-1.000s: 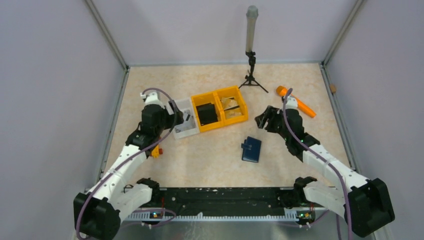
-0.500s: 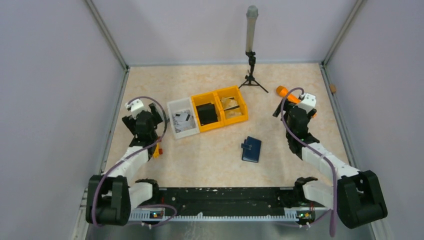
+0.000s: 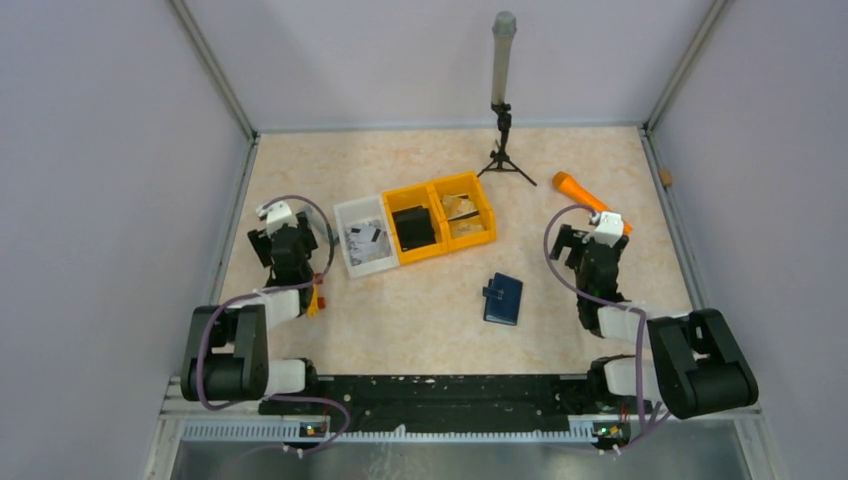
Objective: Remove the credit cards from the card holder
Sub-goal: Reset both arms
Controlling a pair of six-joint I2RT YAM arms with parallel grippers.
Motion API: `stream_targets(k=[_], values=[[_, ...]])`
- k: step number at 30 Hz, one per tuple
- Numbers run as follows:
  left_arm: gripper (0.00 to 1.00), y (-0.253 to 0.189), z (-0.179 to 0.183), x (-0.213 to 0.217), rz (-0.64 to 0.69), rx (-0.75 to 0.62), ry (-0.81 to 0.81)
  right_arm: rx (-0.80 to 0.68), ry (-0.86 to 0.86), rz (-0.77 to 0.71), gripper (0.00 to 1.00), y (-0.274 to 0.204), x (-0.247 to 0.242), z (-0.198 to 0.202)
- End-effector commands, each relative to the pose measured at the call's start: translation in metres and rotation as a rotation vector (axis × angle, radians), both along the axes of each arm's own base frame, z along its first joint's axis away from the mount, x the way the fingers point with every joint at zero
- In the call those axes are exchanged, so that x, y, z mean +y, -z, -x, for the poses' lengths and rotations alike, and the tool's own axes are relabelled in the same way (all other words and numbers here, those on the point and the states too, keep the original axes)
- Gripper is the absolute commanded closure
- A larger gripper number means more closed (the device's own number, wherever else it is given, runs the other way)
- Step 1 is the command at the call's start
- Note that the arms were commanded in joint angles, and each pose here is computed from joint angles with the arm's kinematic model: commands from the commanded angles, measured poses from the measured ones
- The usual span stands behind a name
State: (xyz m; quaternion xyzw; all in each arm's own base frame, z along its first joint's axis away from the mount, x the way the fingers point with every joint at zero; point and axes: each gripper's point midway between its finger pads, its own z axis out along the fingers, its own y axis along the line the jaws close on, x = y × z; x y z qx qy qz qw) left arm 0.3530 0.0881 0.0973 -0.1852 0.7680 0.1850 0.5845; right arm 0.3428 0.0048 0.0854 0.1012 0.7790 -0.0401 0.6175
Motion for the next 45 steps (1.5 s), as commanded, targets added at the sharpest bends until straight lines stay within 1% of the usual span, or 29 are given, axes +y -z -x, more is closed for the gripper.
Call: stream_targets(k=[1, 3, 5, 6, 8, 9, 10, 11, 12, 13, 16, 18, 19, 20, 21, 23, 24, 26, 27, 29, 30, 31, 32, 33, 45], values=[[0.18, -0.024, -0.011, -0.016, 0.013, -0.104, 0.110, -0.161, -0.034, -0.008, 0.05, -0.034, 0.003, -0.006], [0.20, -0.025, -0.015, -0.026, 0.028, -0.114, 0.169, -0.166, -0.037, -0.007, 0.06, -0.035, 0.004, -0.006], [0.20, -0.028, -0.020, -0.046, 0.050, -0.169, 0.289, -0.173, -0.039, -0.004, 0.09, -0.036, 0.004, -0.005], [0.20, -0.021, -0.021, -0.053, 0.042, -0.179, 0.334, -0.183, -0.038, -0.005, 0.09, -0.037, 0.004, -0.003], [0.20, -0.015, -0.029, -0.045, 0.026, -0.206, 0.288, -0.196, -0.024, -0.013, 0.09, -0.038, 0.001, 0.001], [0.18, -0.016, -0.032, -0.045, 0.018, -0.211, 0.295, -0.196, -0.021, -0.013, 0.09, -0.038, 0.000, 0.002], [0.16, -0.006, -0.030, -0.047, 0.047, -0.158, 0.300, -0.199, -0.024, -0.014, 0.09, -0.038, 0.001, 0.001], [0.10, -0.005, -0.031, -0.048, 0.057, -0.131, 0.303, -0.206, -0.022, -0.014, 0.09, -0.039, 0.001, 0.002], [0.02, -0.009, -0.033, -0.048, 0.054, -0.144, 0.303, -0.211, -0.014, -0.015, 0.09, -0.040, -0.001, 0.003], [0.01, -0.012, -0.033, -0.047, 0.041, -0.165, 0.303, -0.213, -0.005, -0.015, 0.09, -0.040, -0.003, 0.005], [0.01, -0.011, -0.032, -0.047, 0.034, -0.179, 0.304, -0.179, -0.009, 0.079, 0.12, -0.039, -0.009, 0.010], [0.01, -0.011, -0.032, -0.048, 0.035, -0.174, 0.306, -0.202, 0.011, 0.087, 0.12, -0.042, -0.013, 0.010], [0.01, -0.010, -0.032, -0.048, 0.034, -0.174, 0.306, -0.225, -0.017, 0.098, 0.12, -0.046, -0.008, 0.005], [0.01, -0.011, -0.032, -0.048, 0.035, -0.176, 0.306, -0.224, -0.045, 0.147, 0.14, -0.048, -0.005, -0.001], [0.01, -0.011, -0.032, -0.048, 0.034, -0.176, 0.306, -0.187, -0.071, 0.173, 0.15, -0.036, -0.003, -0.004], [0.01, -0.011, -0.032, -0.048, 0.034, -0.175, 0.306, -0.252, -0.047, 0.188, 0.14, -0.040, -0.007, -0.006], [0.01, -0.011, -0.032, -0.048, 0.034, -0.177, 0.306, -0.260, -0.023, 0.182, 0.13, -0.039, -0.011, -0.003], [0.01, -0.011, -0.032, -0.047, 0.033, -0.176, 0.304, -0.228, -0.002, 0.135, 0.12, -0.028, -0.018, -0.003], [0.01, -0.011, -0.032, -0.047, 0.033, -0.177, 0.304, -0.241, 0.028, 0.143, 0.12, -0.030, -0.023, -0.008], [0.01, -0.011, -0.032, -0.047, 0.033, -0.175, 0.304, -0.177, 0.038, 0.114, 0.12, -0.020, -0.024, -0.012], [0.01, -0.010, -0.032, -0.047, 0.032, -0.174, 0.304, -0.181, 0.045, 0.102, 0.14, -0.021, -0.027, -0.016], [0.01, -0.011, -0.032, -0.047, 0.033, -0.174, 0.303, -0.199, 0.053, 0.104, 0.13, -0.024, -0.029, -0.015], [0.01, -0.010, -0.032, -0.047, 0.033, -0.174, 0.303, -0.191, 0.055, 0.100, 0.03, -0.022, -0.029, -0.014], [0.01, -0.011, -0.032, -0.047, 0.032, -0.174, 0.303, -0.186, 0.052, 0.098, 0.02, -0.021, -0.028, -0.014], [0.01, -0.010, -0.033, -0.047, 0.034, -0.170, 0.305, -0.193, 0.051, 0.099, 0.01, -0.022, -0.028, -0.015]])
